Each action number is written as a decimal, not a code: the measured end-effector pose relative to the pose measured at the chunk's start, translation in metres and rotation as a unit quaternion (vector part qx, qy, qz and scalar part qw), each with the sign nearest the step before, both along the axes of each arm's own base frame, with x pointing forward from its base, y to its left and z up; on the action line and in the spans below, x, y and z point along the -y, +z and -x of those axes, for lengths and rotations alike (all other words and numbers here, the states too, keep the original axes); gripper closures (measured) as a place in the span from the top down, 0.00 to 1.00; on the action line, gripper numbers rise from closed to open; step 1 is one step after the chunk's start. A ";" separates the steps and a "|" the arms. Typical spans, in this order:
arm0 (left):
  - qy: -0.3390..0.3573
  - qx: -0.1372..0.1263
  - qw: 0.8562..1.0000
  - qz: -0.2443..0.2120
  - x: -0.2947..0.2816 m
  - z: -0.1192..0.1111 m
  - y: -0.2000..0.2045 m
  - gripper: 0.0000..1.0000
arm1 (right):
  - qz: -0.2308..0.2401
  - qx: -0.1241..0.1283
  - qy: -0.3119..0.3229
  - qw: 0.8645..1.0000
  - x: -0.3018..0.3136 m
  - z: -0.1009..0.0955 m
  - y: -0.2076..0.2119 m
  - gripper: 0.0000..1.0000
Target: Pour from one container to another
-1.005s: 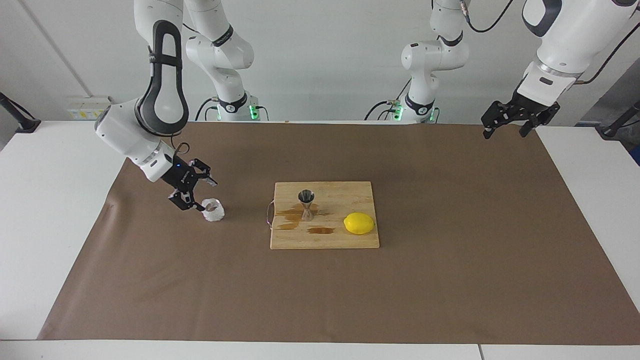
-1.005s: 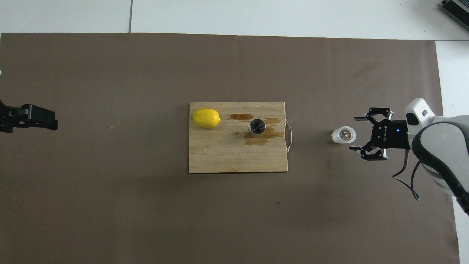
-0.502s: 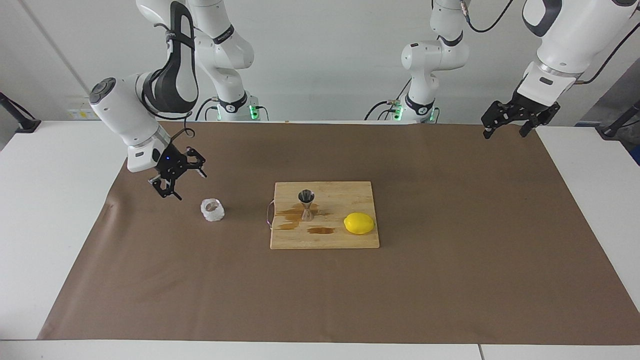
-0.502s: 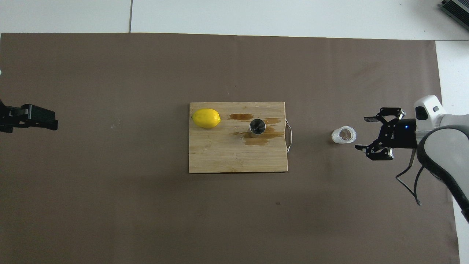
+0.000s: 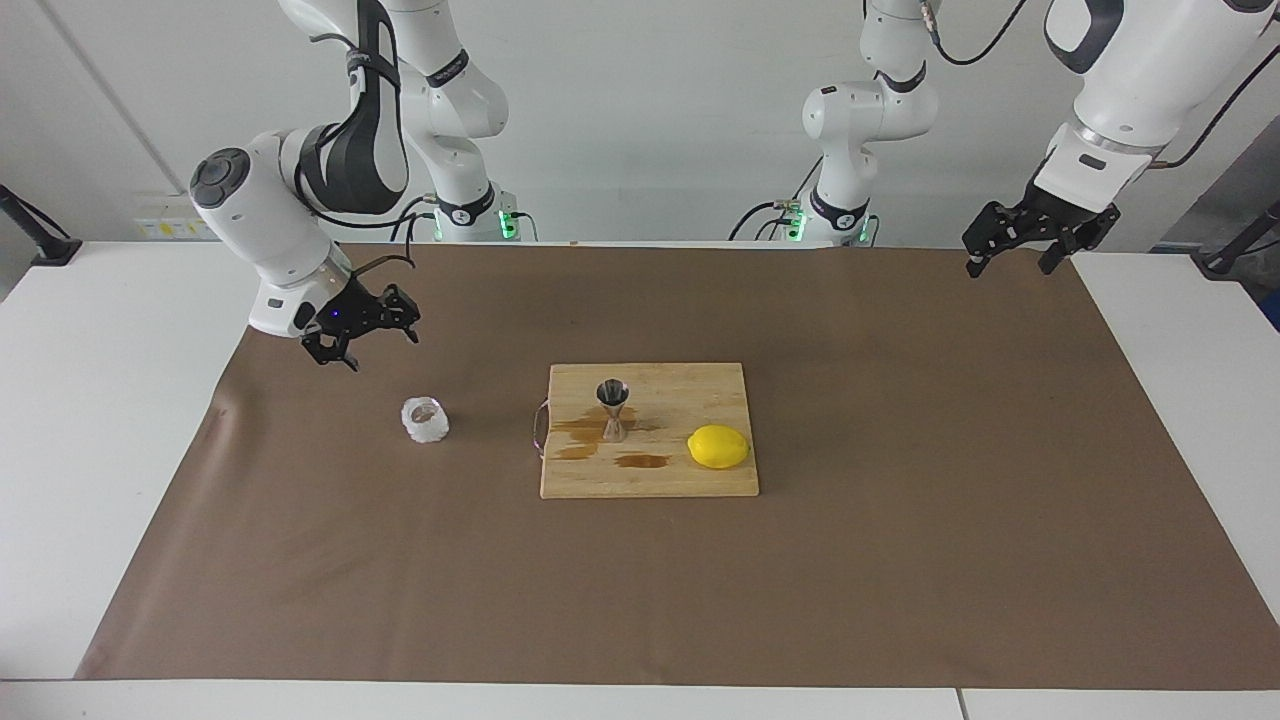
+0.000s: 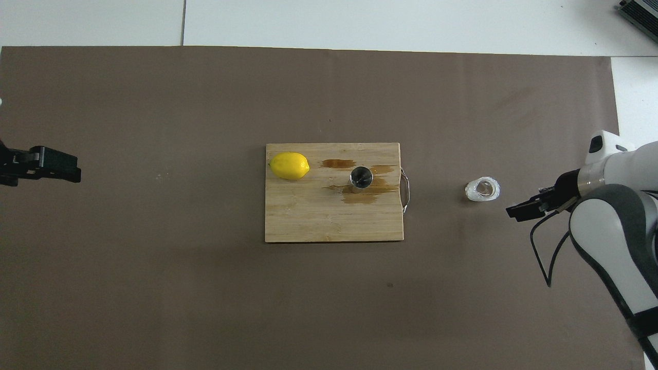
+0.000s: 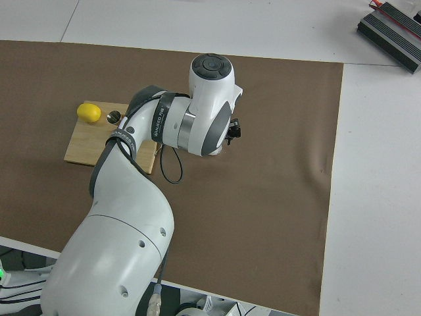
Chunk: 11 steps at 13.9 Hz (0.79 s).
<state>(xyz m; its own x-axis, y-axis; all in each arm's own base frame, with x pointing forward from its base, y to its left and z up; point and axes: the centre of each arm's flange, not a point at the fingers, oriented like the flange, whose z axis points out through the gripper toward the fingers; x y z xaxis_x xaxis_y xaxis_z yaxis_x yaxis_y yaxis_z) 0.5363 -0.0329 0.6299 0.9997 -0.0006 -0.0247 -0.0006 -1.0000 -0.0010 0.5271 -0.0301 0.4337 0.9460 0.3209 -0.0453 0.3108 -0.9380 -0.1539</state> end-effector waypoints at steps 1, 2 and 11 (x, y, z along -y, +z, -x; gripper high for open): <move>0.000 0.000 1.000 0.000 0.000 0.000 0.000 1.00 | 0.012 -0.014 -0.038 0.999 -0.006 0.000 0.009 1.00; 0.000 0.000 1.000 0.000 0.000 0.000 0.000 1.00 | 0.019 -0.026 -0.070 0.997 -0.013 0.000 0.016 1.00; 0.000 0.000 1.000 0.000 0.000 0.000 0.000 1.00 | 0.054 -0.050 -0.168 0.983 -0.023 0.002 0.158 1.00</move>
<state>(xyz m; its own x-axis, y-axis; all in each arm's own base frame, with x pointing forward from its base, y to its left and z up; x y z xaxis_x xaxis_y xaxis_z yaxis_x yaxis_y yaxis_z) 0.5363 -0.0328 0.6299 0.9997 -0.0004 -0.0247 -0.0005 -1.0000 -0.0010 0.5248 -0.0072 0.5917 0.9869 -0.0200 -0.1598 -0.0302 -0.9976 -0.0615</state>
